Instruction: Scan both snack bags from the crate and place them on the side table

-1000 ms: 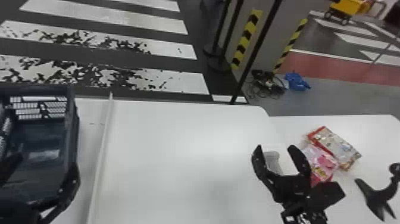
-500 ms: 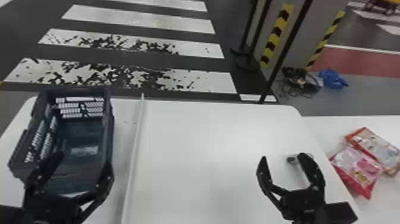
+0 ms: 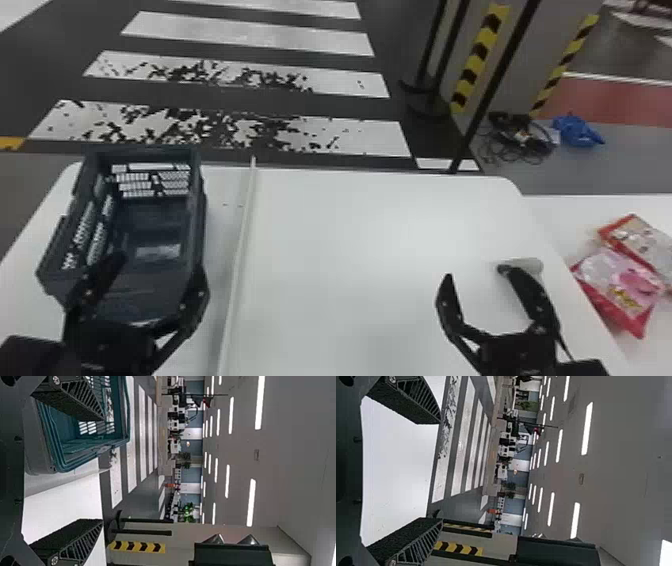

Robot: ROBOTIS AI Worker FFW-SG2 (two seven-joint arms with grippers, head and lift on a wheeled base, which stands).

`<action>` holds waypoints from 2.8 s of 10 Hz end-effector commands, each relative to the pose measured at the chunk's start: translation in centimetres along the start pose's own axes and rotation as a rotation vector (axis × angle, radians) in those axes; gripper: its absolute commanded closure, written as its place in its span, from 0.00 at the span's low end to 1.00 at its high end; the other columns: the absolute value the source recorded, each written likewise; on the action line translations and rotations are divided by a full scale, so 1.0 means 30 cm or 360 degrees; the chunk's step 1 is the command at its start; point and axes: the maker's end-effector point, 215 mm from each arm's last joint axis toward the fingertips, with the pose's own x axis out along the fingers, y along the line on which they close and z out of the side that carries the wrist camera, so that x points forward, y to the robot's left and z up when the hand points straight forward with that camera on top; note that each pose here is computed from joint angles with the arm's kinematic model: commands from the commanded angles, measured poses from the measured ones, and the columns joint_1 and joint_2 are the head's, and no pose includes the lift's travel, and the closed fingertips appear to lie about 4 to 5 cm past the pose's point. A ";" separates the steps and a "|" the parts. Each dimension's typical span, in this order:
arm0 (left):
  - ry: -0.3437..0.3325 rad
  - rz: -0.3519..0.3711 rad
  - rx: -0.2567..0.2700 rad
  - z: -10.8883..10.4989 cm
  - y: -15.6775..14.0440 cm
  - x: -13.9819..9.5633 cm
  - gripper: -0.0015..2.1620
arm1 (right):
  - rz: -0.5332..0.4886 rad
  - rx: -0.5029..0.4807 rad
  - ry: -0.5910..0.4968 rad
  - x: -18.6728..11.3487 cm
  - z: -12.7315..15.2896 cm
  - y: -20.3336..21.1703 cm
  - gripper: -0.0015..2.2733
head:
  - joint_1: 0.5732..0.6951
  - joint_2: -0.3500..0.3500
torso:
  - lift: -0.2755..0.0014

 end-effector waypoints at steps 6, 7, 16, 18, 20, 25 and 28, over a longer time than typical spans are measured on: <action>0.0025 -0.0026 0.0005 -0.014 -0.001 -0.019 0.04 | 0.0013 0.0034 -0.0011 -0.024 0.029 0.044 0.02 | 1.00 0.30 | 0.64; 0.0024 -0.0031 -0.0002 -0.014 -0.003 -0.015 0.04 | 0.0010 0.0037 -0.0006 -0.024 0.026 0.042 0.02 | 1.00 0.30 | 0.64; 0.0031 -0.0043 -0.0011 -0.019 -0.024 -0.003 0.04 | -0.0001 0.0052 -0.0008 -0.035 0.026 0.040 0.03 | 1.00 0.29 | 0.64; 0.0026 -0.0045 -0.0009 -0.013 -0.030 -0.008 0.04 | -0.0029 0.0063 -0.0011 -0.043 0.027 0.017 0.03 | 1.00 0.28 | 0.64; 0.0018 -0.0044 -0.0008 0.002 -0.030 -0.018 0.04 | -0.0010 0.0073 -0.0018 -0.055 0.032 0.043 0.03 | 1.00 0.27 | 0.64; 0.0017 -0.0046 -0.0009 0.012 -0.038 -0.035 0.04 | -0.0001 0.0085 -0.0039 -0.070 0.051 0.059 0.03 | 1.00 0.28 | 0.64; 0.0010 -0.0051 -0.0014 0.020 -0.045 -0.038 0.04 | 0.0002 0.0084 -0.0047 -0.083 0.061 0.062 0.03 | 1.00 0.29 | 0.64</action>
